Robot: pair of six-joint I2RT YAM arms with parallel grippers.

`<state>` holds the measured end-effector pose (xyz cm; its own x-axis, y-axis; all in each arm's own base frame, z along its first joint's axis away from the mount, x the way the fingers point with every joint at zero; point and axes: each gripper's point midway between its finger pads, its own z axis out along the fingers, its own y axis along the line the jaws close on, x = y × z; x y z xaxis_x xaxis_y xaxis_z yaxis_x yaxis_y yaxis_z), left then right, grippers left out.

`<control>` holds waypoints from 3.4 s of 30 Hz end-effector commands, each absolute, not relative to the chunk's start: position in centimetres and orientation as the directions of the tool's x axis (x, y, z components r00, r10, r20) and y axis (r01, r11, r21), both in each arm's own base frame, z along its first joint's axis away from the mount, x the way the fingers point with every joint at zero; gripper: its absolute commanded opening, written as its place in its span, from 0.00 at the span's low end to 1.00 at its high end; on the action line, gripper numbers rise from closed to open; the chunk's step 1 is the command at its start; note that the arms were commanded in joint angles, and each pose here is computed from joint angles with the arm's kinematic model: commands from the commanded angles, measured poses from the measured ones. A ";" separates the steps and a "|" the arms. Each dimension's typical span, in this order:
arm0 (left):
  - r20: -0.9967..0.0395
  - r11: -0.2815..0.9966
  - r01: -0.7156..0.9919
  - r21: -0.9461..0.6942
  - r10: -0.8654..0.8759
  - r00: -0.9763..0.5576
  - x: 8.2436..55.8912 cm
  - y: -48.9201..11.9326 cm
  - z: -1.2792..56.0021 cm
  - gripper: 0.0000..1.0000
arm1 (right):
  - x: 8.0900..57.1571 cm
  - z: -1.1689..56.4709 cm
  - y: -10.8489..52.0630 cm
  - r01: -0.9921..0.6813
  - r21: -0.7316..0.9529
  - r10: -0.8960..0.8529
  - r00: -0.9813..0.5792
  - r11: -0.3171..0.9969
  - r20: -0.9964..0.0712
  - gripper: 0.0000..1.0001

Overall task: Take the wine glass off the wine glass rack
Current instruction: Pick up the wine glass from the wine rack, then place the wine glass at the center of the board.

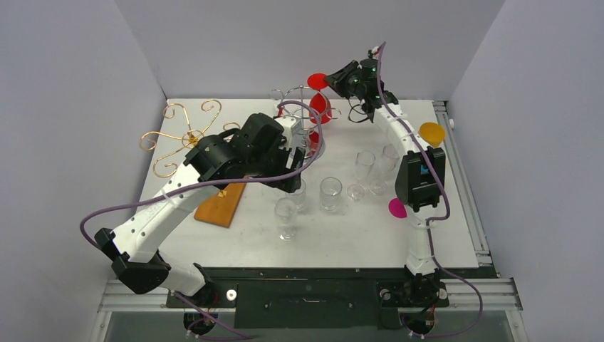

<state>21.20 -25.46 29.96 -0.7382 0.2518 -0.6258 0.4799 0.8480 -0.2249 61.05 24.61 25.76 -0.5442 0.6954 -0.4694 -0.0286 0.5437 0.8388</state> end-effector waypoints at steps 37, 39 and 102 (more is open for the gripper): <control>-0.754 0.741 0.500 -0.448 -0.013 -0.657 24.4 -28.9 37.4 0.73 | 59.7 42.6 17.2 -0.275 0.941 0.917 -0.288 0.198 -0.277 0.00; -0.771 0.705 0.514 -0.488 -0.073 -0.633 25.3 -29.9 39.1 0.74 | 58.7 44.3 16.4 -0.289 0.935 0.919 -0.272 0.206 -0.287 0.00; -0.630 -0.097 0.826 -0.555 -0.600 -0.494 23.1 -35.9 56.0 0.01 | 31.1 52.0 12.8 -0.235 0.873 0.769 -0.602 -0.427 0.214 0.08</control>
